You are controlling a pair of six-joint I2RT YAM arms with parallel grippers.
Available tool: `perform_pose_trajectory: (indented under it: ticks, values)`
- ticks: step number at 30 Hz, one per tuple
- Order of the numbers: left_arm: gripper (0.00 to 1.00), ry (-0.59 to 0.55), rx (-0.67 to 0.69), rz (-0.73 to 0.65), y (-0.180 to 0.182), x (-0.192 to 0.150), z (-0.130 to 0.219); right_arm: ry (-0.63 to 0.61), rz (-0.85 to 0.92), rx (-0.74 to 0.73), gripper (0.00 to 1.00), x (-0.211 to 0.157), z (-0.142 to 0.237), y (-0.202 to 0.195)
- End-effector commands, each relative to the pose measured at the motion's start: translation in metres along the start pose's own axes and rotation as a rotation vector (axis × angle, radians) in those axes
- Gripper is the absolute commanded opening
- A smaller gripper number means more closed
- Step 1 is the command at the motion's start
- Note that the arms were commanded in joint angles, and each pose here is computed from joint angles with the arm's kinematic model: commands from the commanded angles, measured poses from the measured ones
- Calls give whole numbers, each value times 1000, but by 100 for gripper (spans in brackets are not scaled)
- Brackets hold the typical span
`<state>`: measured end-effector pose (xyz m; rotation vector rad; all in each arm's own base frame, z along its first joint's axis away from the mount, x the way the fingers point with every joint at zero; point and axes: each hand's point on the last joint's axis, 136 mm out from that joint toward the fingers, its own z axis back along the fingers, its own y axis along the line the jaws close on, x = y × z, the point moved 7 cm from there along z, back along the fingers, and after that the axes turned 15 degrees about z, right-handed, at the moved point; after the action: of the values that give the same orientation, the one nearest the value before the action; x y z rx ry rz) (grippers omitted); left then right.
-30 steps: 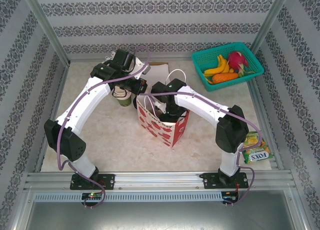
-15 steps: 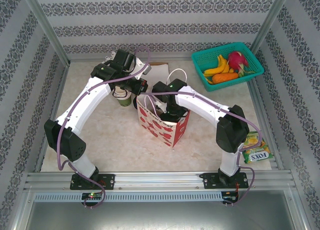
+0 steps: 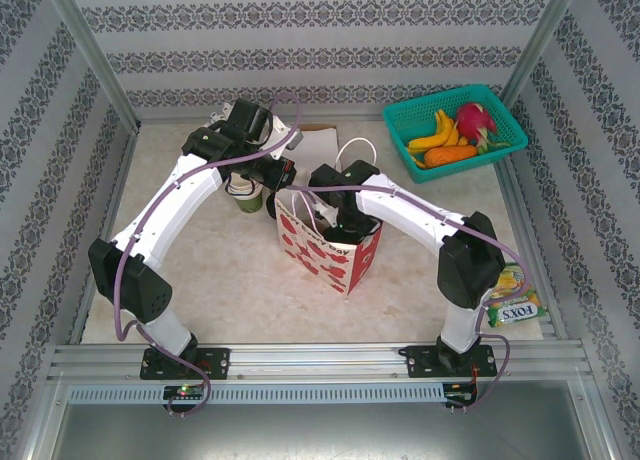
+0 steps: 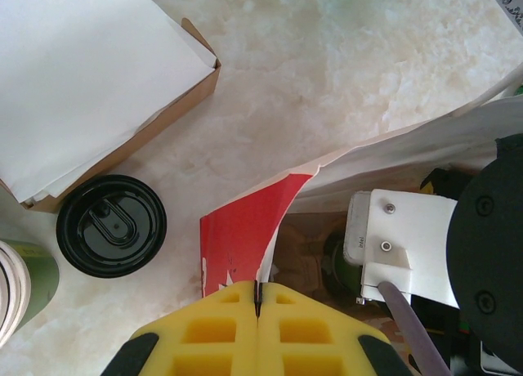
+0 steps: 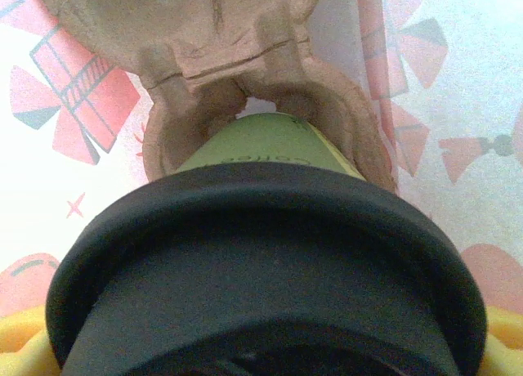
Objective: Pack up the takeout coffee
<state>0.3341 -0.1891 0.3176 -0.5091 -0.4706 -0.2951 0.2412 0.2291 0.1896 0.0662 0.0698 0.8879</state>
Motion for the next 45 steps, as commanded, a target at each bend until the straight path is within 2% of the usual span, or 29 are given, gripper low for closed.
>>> perform_pose_trajectory:
  ticks: [1,29,45]
  values:
    - [0,-21,-1,-24,-3,1,2,35,-17,6,55,-4,-7,-2]
    - [0,-26,2,-36,-2,1,2,39,-40,-41,55,-20,10,-8]
    - [0,-38,-14,-37,-3,3,1,42,-36,5,55,-12,-6,-6]
